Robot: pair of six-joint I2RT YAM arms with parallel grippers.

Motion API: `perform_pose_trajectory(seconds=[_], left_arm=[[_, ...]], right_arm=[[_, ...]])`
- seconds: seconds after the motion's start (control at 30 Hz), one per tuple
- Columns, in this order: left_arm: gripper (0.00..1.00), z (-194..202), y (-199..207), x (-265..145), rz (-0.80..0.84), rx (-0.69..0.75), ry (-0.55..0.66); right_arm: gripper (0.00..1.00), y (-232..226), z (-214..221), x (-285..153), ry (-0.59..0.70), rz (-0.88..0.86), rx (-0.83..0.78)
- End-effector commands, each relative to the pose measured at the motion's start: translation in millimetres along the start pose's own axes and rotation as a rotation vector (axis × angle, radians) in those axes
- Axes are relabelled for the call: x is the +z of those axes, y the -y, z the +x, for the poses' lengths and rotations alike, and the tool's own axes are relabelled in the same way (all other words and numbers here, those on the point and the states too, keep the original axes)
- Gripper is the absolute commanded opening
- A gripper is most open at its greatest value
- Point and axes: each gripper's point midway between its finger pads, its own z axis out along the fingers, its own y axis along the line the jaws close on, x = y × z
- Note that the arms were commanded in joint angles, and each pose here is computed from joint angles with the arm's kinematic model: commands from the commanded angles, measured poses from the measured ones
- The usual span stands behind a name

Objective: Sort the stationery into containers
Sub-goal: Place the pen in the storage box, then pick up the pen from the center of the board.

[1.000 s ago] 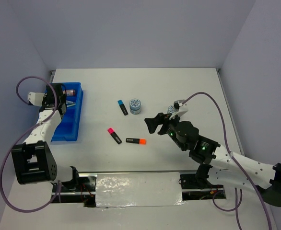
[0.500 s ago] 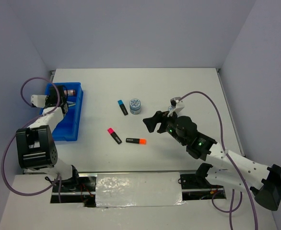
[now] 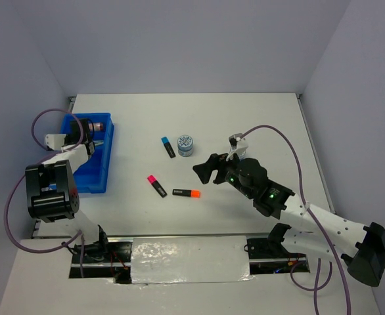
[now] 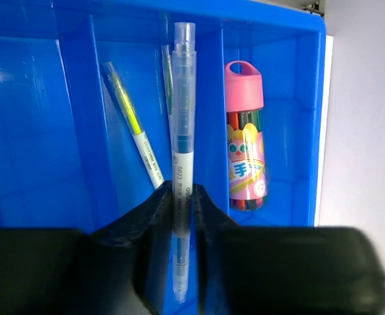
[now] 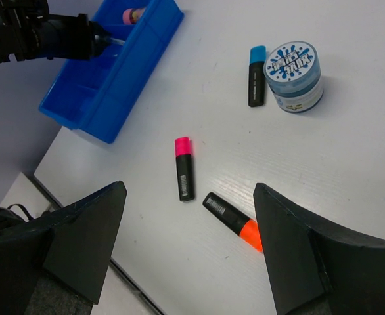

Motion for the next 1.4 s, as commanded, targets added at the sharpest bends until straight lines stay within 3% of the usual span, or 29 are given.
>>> perform_pose_trajectory(seconds=[0.0, 0.1, 0.27, 0.43, 0.5, 0.57, 0.63, 0.7, 0.77, 0.8, 0.83, 1.03, 1.1, 1.37], left_arm=[[0.31, -6.5, 11.2, 4.8, 0.029, -0.044, 0.026], [0.53, -5.1, 12.4, 5.2, 0.041, -0.036, 0.02], [0.56, -3.6, 11.5, 3.5, 0.05, -0.038, -0.001], [0.71, -10.1, 27.7, -12.9, 0.118, -0.04, -0.023], [0.78, -20.2, 61.3, -37.2, 0.233, 0.015, -0.038], [0.99, -30.0, 100.6, -79.5, 0.339, 0.128, -0.013], [0.99, -20.6, 127.6, -116.1, 0.401, 0.256, -0.007], [0.99, -22.5, 134.7, -147.5, 0.342, 0.424, -0.005], [0.99, 2.8, 136.3, -185.0, 0.339, 0.532, -0.045], [0.99, 19.0, 107.7, -199.9, 0.269, 0.63, -0.056], [0.99, 29.1, 89.0, -207.1, 0.245, 0.631, -0.071], [0.99, 134.2, -37.1, -236.7, 0.209, 0.723, -0.302], [0.99, 163.5, -62.3, -242.9, 0.184, 0.793, -0.348], [0.99, 200.8, -118.5, -237.7, 0.033, 0.964, -0.396]], right_arm=[[0.86, -11.8, -20.1, 0.6, 0.064, -0.044, 0.006], [0.86, -12.9, -20.0, 1.8, 0.061, -0.045, 0.003], [0.86, -12.3, -19.2, 2.8, 0.058, -0.044, 0.005], [0.86, -11.5, -18.5, 4.1, 0.057, -0.04, 0.004], [0.86, -12.0, -19.4, 3.7, 0.059, -0.042, -0.003], [0.86, -10.5, -22.4, 2.8, 0.067, -0.032, -0.017], [0.86, -6.7, -25.3, 0.7, 0.069, -0.006, -0.027], [0.88, 5.1, -31.2, -3.6, 0.092, 0.055, -0.022], [0.94, 16.9, -39.4, -9.5, 0.13, 0.119, -0.01], [0.95, 24.5, -41.6, -12.6, 0.13, 0.161, -0.013], [1.0, 30.5, -44.6, -16.4, 0.135, 0.195, -0.016], [1.0, 59.5, -57.1, -34.2, 0.158, 0.35, -0.054], [1.0, 62.0, -59.3, -38.3, 0.176, 0.347, -0.051], [1.0, 57.2, -49.3, -34.6, 0.148, 0.296, -0.052]])
